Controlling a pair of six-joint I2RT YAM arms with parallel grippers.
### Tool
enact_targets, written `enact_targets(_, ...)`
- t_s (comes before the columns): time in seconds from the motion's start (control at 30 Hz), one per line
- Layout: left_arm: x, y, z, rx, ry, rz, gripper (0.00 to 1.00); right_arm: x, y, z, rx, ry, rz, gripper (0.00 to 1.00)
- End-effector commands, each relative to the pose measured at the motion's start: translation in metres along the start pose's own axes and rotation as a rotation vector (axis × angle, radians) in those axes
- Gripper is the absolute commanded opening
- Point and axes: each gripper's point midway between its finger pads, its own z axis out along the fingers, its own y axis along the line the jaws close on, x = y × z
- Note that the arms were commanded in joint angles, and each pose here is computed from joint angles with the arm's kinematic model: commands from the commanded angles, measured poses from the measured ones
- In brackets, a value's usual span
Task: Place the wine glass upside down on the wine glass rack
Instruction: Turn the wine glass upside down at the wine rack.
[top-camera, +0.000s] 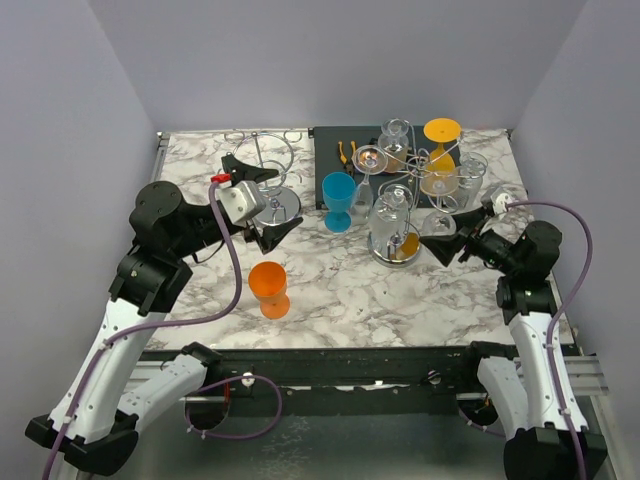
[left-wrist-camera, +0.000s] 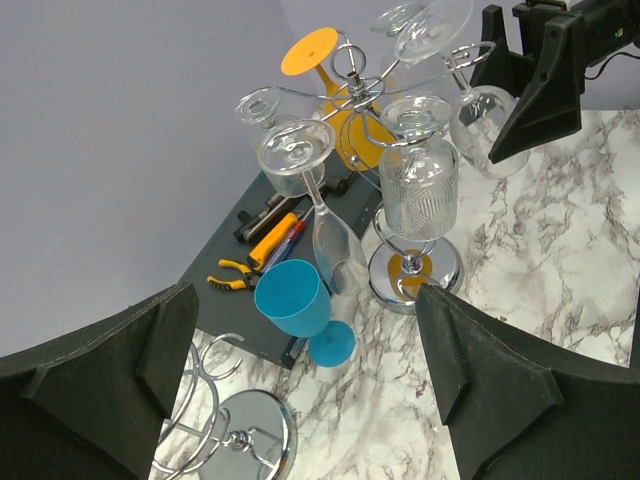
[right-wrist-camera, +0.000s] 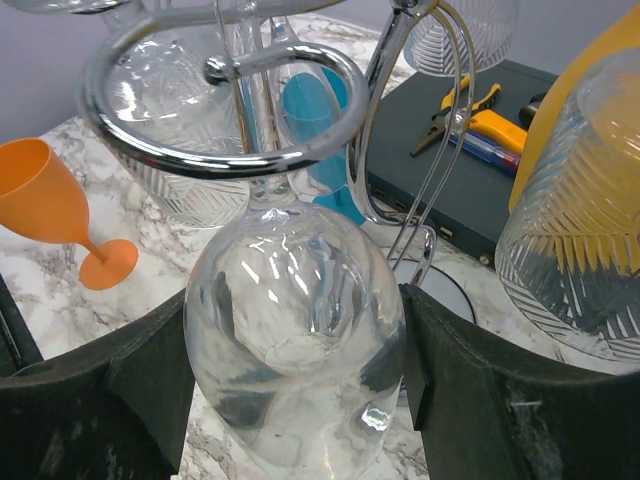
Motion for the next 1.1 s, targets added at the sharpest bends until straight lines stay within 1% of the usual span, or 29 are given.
enact_targets(0.0,-0.018,0.003,-0.001,-0.003,-0.041,0.033,0.99,-0.009,0.014,-0.003,-0.052,-0.031,-0.065,0.01)
enact_targets(0.1,-0.016,0.005,0.000,-0.005,-0.036,0.035,0.99,-0.008,0.019,-0.005,-0.061,-0.030,-0.064,0.01)
enact_targets(0.13,-0.016,0.005,0.000,-0.006,-0.035,0.036,0.99,-0.008,0.019,-0.006,-0.063,-0.030,-0.094,0.01)
enact_targets(0.23,-0.014,0.005,0.001,-0.006,-0.032,0.035,0.99,-0.009,0.021,-0.008,-0.060,-0.031,-0.100,0.01)
enact_targets(0.4,-0.014,0.005,0.001,-0.006,-0.033,0.037,0.99,-0.010,0.021,-0.012,-0.026,-0.041,-0.115,0.01)
enact_targets(0.47,-0.014,0.005,0.001,-0.006,-0.032,0.038,0.99,-0.005,0.022,-0.015,-0.008,-0.029,-0.092,0.01)
enact_targets(0.93,-0.011,0.004,0.000,-0.006,-0.029,0.037,0.99,-0.003,0.000,-0.026,0.185,-0.041,-0.075,0.01)
enact_targets(1.07,-0.010,0.004,0.001,-0.005,-0.029,0.039,0.99,-0.002,-0.007,-0.031,0.246,-0.043,-0.038,0.01)
